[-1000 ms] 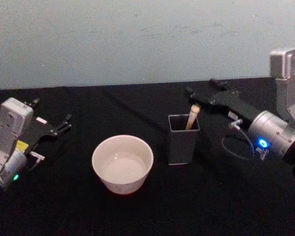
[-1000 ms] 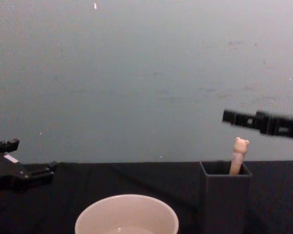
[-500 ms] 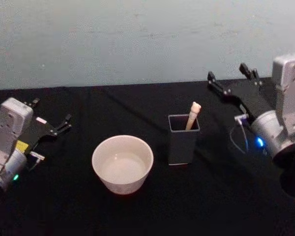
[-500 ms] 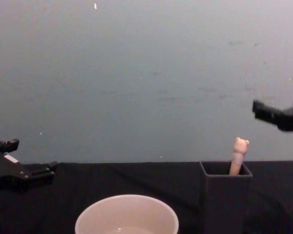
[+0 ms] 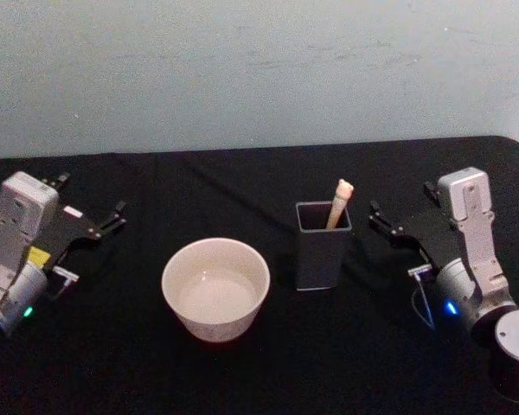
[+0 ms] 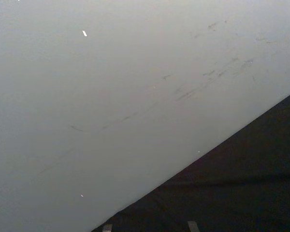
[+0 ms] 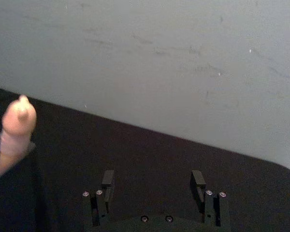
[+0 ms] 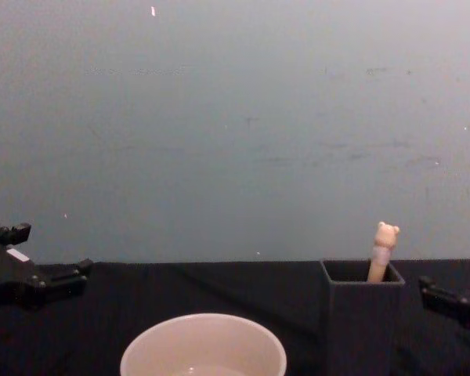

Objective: Pick up the stirring spoon with one hand, stir inside the cup, then place it back in its original position.

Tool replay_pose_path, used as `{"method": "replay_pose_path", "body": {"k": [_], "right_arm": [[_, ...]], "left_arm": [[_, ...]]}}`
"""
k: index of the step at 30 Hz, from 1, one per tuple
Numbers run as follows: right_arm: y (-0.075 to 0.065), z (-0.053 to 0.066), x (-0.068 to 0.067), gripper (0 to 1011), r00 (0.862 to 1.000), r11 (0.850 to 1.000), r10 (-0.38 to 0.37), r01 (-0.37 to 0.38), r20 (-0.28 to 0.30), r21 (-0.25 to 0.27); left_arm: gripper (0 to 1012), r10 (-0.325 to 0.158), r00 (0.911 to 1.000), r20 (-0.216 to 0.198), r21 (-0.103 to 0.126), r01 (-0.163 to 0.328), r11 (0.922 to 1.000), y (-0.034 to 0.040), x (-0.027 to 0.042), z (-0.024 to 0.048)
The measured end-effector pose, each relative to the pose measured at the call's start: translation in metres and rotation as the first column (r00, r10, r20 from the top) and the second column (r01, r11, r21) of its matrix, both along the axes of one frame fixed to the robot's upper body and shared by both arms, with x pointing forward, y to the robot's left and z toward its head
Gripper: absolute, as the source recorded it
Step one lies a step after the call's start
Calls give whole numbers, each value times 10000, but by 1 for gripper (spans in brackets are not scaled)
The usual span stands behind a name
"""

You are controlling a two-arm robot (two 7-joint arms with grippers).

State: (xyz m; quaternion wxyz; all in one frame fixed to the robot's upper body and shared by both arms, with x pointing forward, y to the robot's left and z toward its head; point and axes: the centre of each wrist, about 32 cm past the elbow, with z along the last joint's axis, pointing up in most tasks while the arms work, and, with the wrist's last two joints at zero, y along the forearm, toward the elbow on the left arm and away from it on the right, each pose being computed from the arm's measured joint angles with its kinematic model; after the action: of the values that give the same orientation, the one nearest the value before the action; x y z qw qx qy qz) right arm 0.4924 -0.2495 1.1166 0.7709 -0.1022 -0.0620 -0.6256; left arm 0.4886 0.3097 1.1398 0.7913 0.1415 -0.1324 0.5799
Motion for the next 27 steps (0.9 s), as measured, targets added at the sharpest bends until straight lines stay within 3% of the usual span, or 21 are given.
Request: {"method": "replay_pose_path", "body": {"k": [27], "right_arm": [[3, -16, 26, 1000, 9998, 9999, -167, 167, -110, 34]], "left_arm": [[1001, 0, 10000, 1, 0, 0, 10000, 0, 0, 0]]}}
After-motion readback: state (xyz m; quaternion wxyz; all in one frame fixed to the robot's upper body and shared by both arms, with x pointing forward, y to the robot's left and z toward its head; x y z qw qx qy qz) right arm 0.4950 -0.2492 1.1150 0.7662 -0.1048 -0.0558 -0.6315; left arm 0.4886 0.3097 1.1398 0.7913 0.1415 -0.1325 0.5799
